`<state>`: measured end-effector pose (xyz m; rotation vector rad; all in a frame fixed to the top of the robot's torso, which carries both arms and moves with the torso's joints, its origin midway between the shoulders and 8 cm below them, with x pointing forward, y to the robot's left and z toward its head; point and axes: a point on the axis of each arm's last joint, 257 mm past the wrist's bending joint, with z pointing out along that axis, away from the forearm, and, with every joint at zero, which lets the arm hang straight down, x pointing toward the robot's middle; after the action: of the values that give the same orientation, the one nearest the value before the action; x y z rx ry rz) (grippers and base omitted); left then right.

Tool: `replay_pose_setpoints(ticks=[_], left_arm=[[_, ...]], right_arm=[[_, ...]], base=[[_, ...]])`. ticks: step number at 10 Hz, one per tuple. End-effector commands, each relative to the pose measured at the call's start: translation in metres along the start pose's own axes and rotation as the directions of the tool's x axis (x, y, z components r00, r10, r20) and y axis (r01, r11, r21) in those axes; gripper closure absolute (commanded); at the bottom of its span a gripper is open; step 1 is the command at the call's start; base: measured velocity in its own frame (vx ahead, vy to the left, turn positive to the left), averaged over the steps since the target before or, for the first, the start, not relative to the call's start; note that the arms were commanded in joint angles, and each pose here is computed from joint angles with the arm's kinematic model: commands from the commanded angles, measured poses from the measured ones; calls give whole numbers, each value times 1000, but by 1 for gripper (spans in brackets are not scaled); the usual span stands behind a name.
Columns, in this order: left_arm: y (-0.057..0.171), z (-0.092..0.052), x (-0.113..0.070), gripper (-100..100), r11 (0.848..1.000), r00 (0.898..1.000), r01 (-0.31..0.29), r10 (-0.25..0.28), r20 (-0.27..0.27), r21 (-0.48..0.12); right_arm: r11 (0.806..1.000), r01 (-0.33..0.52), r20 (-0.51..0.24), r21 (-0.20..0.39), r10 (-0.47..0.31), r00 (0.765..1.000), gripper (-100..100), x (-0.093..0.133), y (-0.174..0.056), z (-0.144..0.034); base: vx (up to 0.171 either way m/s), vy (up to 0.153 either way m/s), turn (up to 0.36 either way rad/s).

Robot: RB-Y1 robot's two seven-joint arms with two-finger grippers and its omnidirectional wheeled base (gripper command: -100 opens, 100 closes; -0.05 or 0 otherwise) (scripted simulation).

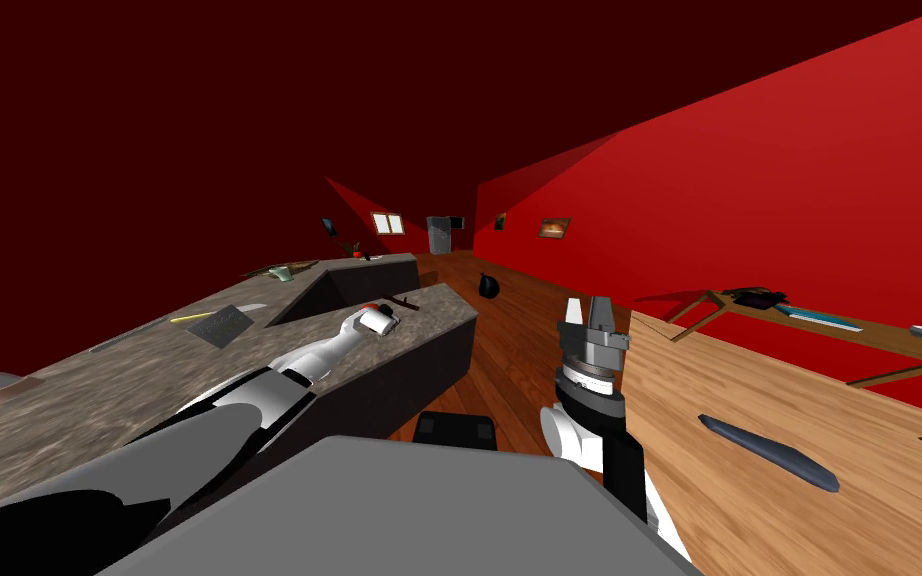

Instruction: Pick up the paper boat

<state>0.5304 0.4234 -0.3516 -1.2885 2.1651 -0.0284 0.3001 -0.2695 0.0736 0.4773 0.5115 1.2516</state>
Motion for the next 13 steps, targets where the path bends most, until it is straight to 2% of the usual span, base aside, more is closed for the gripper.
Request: replay_pose_setpoints(ticks=[1, 2, 3, 4, 6, 7, 8, 9, 12, 13], left_arm=[[-14, 2, -1, -100, 1000, 1000, -16, 16, 1, 15], [-13, 4, -6, -100, 1000, 1000, -10, 10, 7, 4], [1, 10, -8, -100, 1000, 1000, 1, -1, 7, -28], [-24, 8, -9, -100, 1000, 1000, 6, -6, 7, 19], [-24, 11, -16, -100, 1000, 1000, -7, 7, 23, -4], [-11, 16, -19, -100, 999, 1000, 4, -3, 26, -33], [-35, 13, -23, -100, 1000, 999, 11, -11, 32, 14], [-35, 14, -29, -100, 1000, 999, -2, 2, 47, -3], [-13, 21, -40, -100, 998, 998, 20, -17, 59, -55], [-37, 17, -49, -100, 999, 997, 31, -30, 73, -8]], right_arm=[[1000, 0, 0, 0, 0, 1000, 0, 0, 0, 0], [1000, 0, 0, 0, 0, 1000, 0, 0, 0, 0], [1000, 0, 0, 0, 0, 1000, 0, 0, 0, 0], [1000, 0, 0, 0, 0, 1000, 0, 0, 0, 0], [1000, 0, 0, 0, 0, 1000, 0, 0, 0, 0], [1000, 0, 0, 0, 0, 1000, 0, 0, 0, 0], [1000, 0, 0, 0, 0, 1000, 0, 0, 0, 0], [1000, 0, 0, 0, 0, 1000, 0, 0, 0, 0], [1000, 0, 0, 0, 0, 1000, 0, 0, 0, 0], [1000, 0, 0, 0, 0, 1000, 0, 0, 0, 0]], base=[[-89, 21, -20], [-39, 8, -9], [0, 0, 0], [-45, 2, -19], [-58, 15, -10], [-10, 4, 2], [-62, 3, -26], [-75, 13, -14], [-10, 3, 1], [-55, 18, -9]])
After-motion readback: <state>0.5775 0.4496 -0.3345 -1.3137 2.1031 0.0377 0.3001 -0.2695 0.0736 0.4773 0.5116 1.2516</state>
